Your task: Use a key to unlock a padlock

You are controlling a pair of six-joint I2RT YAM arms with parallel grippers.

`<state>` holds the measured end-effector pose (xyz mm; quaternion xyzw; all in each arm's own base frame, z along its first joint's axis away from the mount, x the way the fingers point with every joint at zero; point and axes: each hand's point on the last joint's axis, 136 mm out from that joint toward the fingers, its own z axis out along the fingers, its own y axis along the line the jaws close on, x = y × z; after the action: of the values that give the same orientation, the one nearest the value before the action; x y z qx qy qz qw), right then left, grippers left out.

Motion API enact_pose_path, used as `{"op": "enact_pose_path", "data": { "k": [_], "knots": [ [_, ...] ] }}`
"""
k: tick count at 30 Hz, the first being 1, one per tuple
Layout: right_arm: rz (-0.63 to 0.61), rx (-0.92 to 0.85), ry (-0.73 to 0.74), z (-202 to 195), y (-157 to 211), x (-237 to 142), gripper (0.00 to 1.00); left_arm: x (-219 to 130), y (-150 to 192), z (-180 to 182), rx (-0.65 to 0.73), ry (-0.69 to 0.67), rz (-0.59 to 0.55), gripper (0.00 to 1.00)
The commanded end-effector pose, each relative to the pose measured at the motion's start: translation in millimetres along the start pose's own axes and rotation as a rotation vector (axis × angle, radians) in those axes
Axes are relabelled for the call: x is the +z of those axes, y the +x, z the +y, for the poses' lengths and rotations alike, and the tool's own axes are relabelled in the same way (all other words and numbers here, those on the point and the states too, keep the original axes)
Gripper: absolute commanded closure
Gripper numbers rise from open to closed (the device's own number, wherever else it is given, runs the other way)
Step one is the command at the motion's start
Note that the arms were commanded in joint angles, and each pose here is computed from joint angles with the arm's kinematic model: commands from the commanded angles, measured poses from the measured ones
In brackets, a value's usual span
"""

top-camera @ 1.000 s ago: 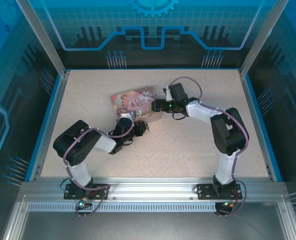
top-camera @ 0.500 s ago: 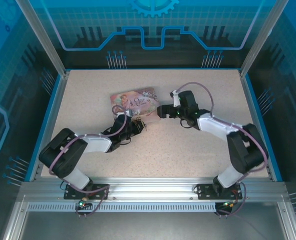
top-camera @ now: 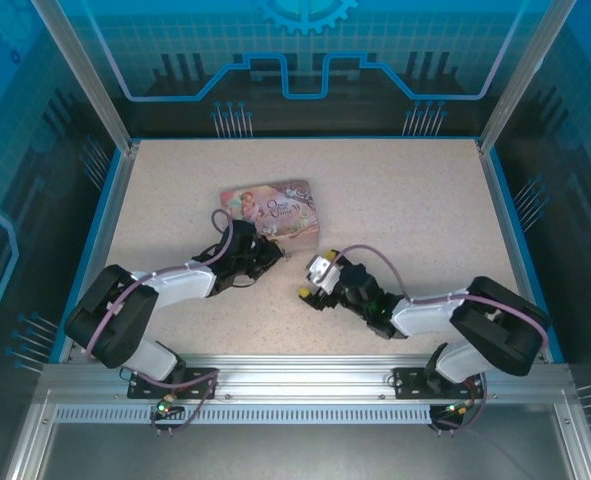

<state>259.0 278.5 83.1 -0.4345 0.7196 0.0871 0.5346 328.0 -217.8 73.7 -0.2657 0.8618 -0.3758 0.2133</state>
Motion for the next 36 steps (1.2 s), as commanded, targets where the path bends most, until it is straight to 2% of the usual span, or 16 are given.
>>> {"op": "enact_pose_path", "data": {
  "k": [1,6,10,15,36],
  "knots": [
    [-0.148,-0.157,0.148,-9,-37,-1,0.07,-12,-3,-40,-0.049,0.104,0.038,1.0],
    [-0.161,-0.28,0.206,-3,-46,9,0.09,-17,-4,-48,-0.08,0.124,0.079,1.0],
    [-0.169,-0.297,0.182,0,-53,17,0.21,-22,-4,-53,-0.082,0.135,0.108,1.0],
    [-0.179,-0.205,0.083,-4,-56,23,0.39,-26,-4,-58,-0.079,0.154,0.128,1.0],
    [-0.118,-0.173,0.096,-16,-48,56,0.66,-34,-3,-57,-0.079,0.171,0.129,1.0]
  ]
}}
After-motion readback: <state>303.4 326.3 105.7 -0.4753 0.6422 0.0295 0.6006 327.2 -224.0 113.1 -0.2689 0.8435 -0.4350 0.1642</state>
